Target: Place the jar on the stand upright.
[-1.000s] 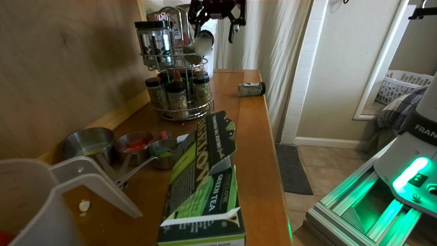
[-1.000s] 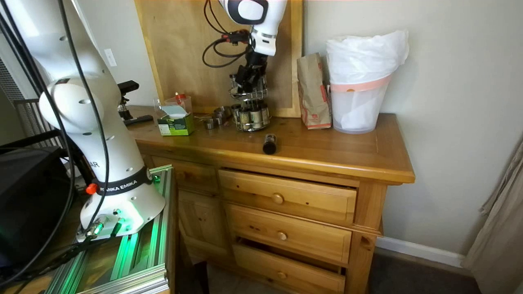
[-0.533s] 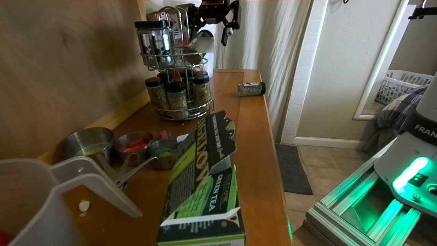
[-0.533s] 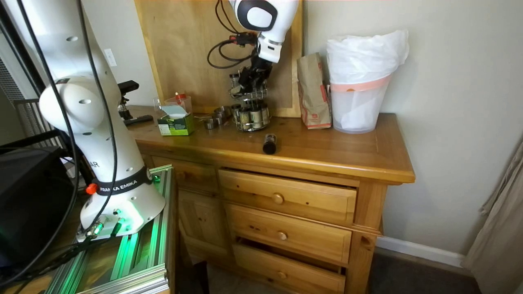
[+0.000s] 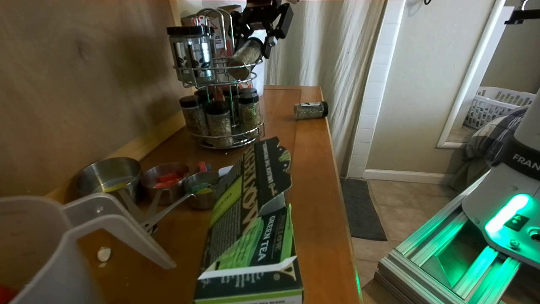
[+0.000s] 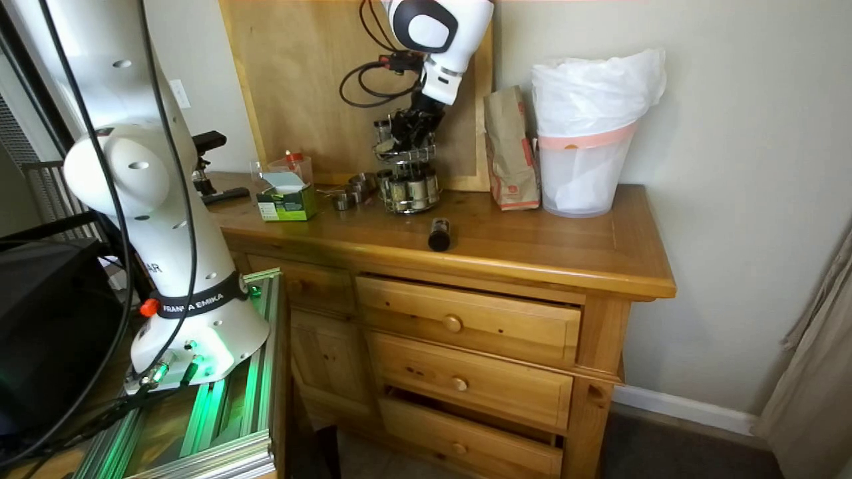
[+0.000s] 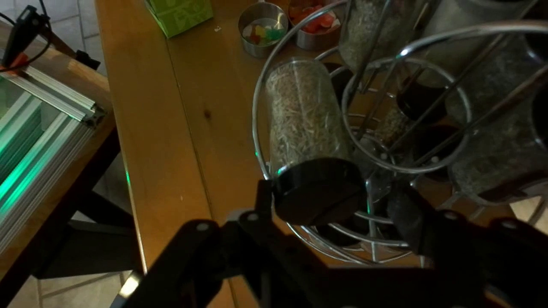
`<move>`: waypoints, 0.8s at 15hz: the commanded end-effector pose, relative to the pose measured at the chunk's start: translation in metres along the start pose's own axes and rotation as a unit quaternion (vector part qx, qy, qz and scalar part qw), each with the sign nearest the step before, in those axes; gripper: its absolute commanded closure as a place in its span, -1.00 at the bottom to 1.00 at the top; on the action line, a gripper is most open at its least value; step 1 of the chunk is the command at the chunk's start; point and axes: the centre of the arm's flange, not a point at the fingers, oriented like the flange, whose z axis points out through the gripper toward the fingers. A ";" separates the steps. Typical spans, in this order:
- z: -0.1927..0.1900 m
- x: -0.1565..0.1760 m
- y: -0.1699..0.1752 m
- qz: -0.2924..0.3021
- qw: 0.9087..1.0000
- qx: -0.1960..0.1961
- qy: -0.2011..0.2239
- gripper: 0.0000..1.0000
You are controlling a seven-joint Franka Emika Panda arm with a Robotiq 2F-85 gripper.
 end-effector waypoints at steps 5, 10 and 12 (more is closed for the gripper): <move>-0.006 -0.004 -0.004 0.005 1.000 -0.010 -0.017 0.50; -0.019 -0.022 0.011 -0.006 1.000 0.002 0.012 0.50; -0.028 -0.037 0.020 -0.011 0.999 0.013 0.038 0.50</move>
